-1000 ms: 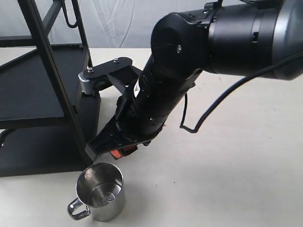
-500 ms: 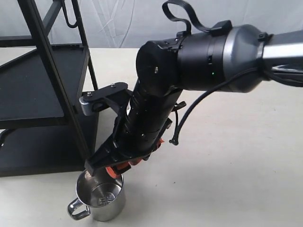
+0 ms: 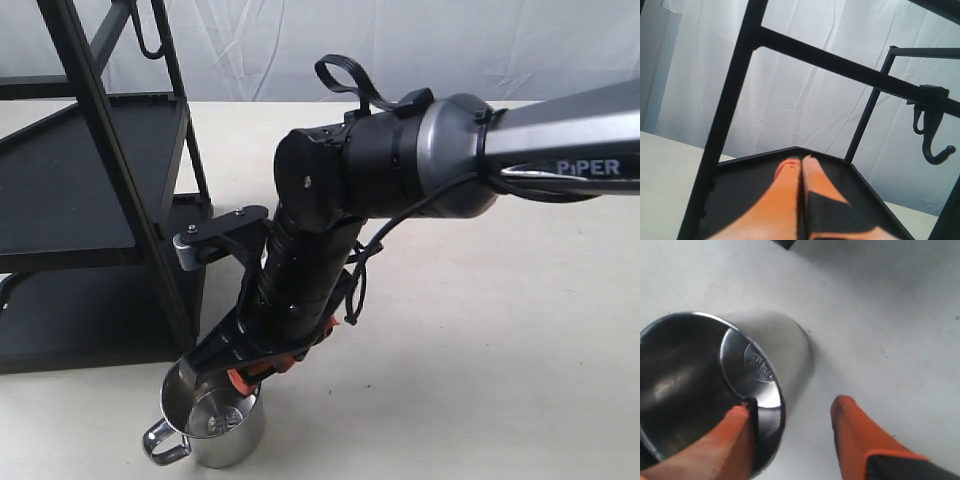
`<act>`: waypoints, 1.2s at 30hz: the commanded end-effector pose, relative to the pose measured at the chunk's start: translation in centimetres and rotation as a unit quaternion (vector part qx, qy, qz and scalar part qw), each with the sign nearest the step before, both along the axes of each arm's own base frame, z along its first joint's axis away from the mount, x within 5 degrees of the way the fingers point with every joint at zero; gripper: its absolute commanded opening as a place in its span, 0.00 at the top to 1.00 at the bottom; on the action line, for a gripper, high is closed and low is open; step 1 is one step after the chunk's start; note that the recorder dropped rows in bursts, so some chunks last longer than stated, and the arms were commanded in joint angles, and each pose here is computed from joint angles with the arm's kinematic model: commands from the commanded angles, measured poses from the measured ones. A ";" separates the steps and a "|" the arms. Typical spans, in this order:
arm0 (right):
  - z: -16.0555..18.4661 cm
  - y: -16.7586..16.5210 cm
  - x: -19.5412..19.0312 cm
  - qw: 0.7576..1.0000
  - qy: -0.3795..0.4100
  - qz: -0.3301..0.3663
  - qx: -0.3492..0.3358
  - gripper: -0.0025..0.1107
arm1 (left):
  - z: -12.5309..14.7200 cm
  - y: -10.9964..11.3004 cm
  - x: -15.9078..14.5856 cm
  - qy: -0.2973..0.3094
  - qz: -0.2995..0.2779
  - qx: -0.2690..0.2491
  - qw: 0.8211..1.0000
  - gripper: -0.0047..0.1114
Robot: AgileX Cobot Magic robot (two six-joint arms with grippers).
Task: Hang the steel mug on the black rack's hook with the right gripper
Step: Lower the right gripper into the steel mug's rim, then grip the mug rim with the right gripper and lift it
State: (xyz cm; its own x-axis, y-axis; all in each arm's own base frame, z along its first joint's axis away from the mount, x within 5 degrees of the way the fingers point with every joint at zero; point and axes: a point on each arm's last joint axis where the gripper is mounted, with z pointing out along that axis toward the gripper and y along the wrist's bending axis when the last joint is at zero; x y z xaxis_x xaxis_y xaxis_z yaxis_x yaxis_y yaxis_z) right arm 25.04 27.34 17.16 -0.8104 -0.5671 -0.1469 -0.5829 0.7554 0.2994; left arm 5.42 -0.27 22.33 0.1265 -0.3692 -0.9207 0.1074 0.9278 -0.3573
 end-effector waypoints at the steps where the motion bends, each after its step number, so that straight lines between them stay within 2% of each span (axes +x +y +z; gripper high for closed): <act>1: 0.0 0.2 0.2 1.000 -0.003 -0.002 0.006 0.72 | 0.0 0.0 0.0 0.001 -0.001 0.002 1.000 0.96; 6: 0.0 0.1 0.1 1.000 0.003 0.001 0.001 0.98 | 0.0 0.0 0.0 0.001 -0.001 0.002 1.000 0.96; 15: 0.4 -0.9 -0.8 0.998 0.038 0.031 -0.041 0.99 | 0.0 0.0 0.0 0.001 -0.001 0.002 1.000 0.96; 20: 2.4 -2.3 -0.8 0.996 0.002 0.033 -0.081 0.99 | 0.0 0.0 0.0 0.001 -0.001 0.002 1.000 0.96; 27: 8.1 -4.9 -0.3 0.984 -0.139 -0.058 -0.098 0.99 | 0.0 0.0 0.0 0.001 -0.001 0.002 1.000 0.96; 32: 11.4 -6.8 0.5 0.951 -0.248 -0.155 -0.103 0.99 | 0.0 0.0 0.0 0.001 -0.001 0.002 1.000 0.96; 36: 11.7 -7.3 1.1 0.924 -0.300 -0.228 -0.065 0.99 | 0.0 0.0 0.0 0.001 -0.001 0.002 1.000 0.96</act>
